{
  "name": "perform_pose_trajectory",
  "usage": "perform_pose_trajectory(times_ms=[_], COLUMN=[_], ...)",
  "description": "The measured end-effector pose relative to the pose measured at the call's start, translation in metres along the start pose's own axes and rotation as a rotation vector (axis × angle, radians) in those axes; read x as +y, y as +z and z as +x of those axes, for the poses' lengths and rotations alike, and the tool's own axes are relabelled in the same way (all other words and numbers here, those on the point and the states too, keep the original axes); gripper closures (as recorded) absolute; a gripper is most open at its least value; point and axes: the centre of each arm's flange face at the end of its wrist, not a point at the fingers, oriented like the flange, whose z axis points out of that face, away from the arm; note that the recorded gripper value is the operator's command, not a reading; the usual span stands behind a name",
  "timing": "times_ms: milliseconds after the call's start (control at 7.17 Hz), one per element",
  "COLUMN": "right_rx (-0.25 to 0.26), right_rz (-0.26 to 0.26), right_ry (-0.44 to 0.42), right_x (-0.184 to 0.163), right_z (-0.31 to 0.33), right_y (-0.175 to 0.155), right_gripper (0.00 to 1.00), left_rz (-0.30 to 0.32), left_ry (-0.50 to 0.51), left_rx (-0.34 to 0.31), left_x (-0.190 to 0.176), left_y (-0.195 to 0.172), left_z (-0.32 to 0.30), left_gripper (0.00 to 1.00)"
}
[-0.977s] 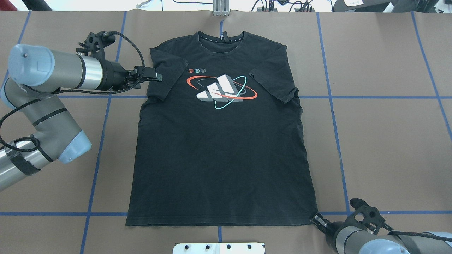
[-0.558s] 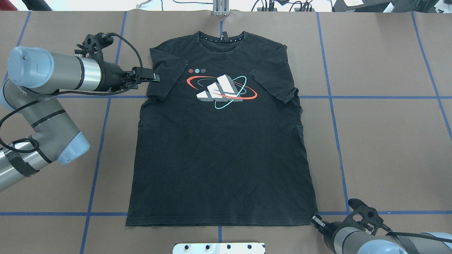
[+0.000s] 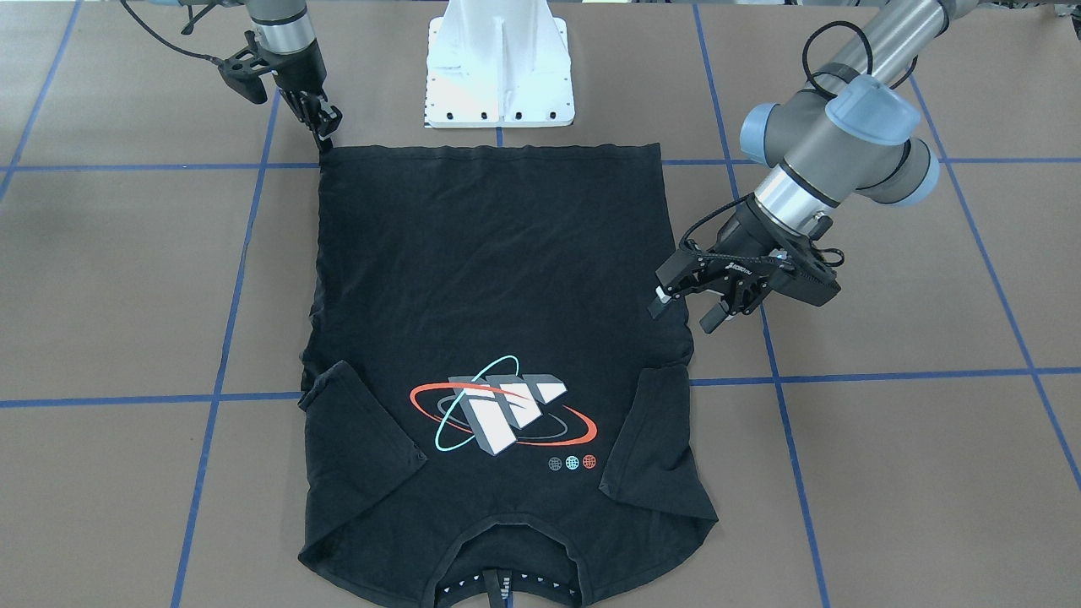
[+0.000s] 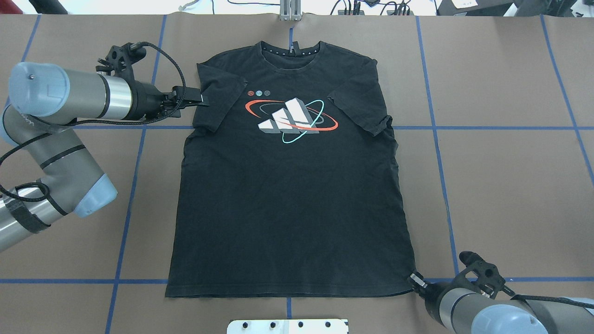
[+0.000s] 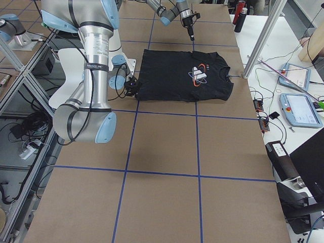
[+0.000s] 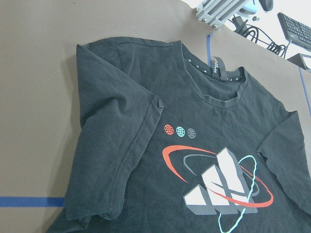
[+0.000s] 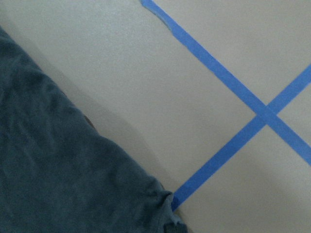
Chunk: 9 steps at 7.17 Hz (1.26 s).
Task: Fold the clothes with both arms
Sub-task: 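Lower both grippers to the hem corners nearest the robot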
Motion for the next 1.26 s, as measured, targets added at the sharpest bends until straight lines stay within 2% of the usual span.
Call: perform_pose_trajectory(times_ms=[140, 419, 837, 1116, 1256], right_rx=[-0.004, 0.014, 0.045, 0.059, 0.064], right_rz=[-0.01, -0.054, -0.106, -0.108, -0.106], right_ry=[0.002, -0.002, -0.02, -0.033, -0.037], right_x=[0.0, 0.005, 0.01, 0.012, 0.012], right_z=[-0.001, 0.003, 0.014, 0.021, 0.024], right_y=[-0.006, -0.019, -0.035, -0.035, -0.035], right_gripper=[1.0, 1.0, 1.0, 1.0, 1.0], left_rz=[-0.015, -0.081, -0.165, -0.167, -0.172], left_ry=[-0.051, -0.143, -0.299, -0.41, -0.436], left_rx=[0.008, 0.001, -0.103, -0.173, -0.2], left_x=[0.014, 0.071, 0.19, 0.28, 0.308], left_y=[-0.01, -0.05, -0.078, -0.074, -0.072], left_z=[-0.003, -0.03, -0.075, -0.09, -0.094], left_gripper=[0.0, 0.0, 0.01, 0.03, 0.07])
